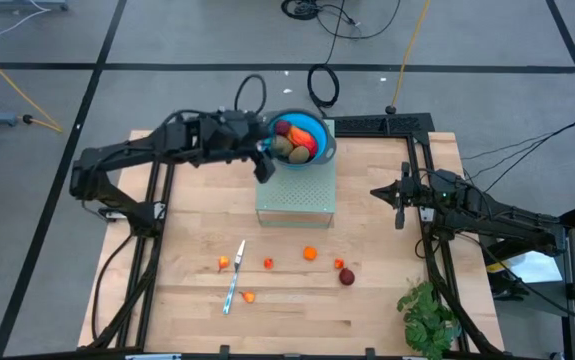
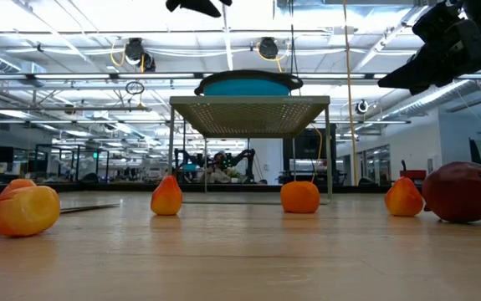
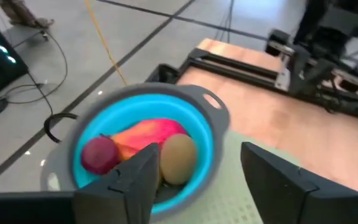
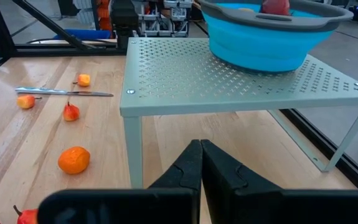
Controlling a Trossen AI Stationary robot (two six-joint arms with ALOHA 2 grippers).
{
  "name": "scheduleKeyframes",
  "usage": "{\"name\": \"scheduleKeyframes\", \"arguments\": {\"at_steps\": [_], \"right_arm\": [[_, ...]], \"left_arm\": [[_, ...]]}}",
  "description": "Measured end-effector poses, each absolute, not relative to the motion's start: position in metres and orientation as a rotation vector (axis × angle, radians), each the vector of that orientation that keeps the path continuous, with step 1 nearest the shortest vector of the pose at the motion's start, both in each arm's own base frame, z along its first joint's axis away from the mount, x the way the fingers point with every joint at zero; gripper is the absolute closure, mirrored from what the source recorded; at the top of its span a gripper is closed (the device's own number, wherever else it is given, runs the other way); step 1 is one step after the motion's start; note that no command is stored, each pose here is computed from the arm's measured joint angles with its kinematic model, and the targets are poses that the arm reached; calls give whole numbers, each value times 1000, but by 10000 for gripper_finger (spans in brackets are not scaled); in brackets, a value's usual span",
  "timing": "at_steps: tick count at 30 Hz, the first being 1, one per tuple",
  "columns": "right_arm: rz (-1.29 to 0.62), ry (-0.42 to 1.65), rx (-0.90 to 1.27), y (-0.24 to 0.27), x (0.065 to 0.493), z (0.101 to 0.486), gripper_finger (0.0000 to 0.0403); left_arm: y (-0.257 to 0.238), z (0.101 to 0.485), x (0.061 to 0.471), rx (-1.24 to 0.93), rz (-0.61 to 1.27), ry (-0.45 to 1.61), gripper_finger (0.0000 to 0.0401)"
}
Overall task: Pick & Place Fruit
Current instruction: Put the pomegranate into the blue strainer bowl on the shelf
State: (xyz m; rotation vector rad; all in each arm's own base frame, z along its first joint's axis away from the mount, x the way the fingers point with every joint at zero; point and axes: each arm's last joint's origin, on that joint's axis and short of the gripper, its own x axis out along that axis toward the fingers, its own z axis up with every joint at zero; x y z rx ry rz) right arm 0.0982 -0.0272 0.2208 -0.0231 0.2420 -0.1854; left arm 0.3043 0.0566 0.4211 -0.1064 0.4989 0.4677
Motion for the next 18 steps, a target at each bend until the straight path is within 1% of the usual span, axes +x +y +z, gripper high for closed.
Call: {"name": "scheduleKeyframes", "arguments": {"at_steps": [6,18], "right_arm": [[-185,242,-23,-27,98,221,403],[-186,242,-20,-27,98,221,403]], "left_arm": [[39,417,305,-69,469,549,232],[34,416,305,-117,438,551,347]]}}
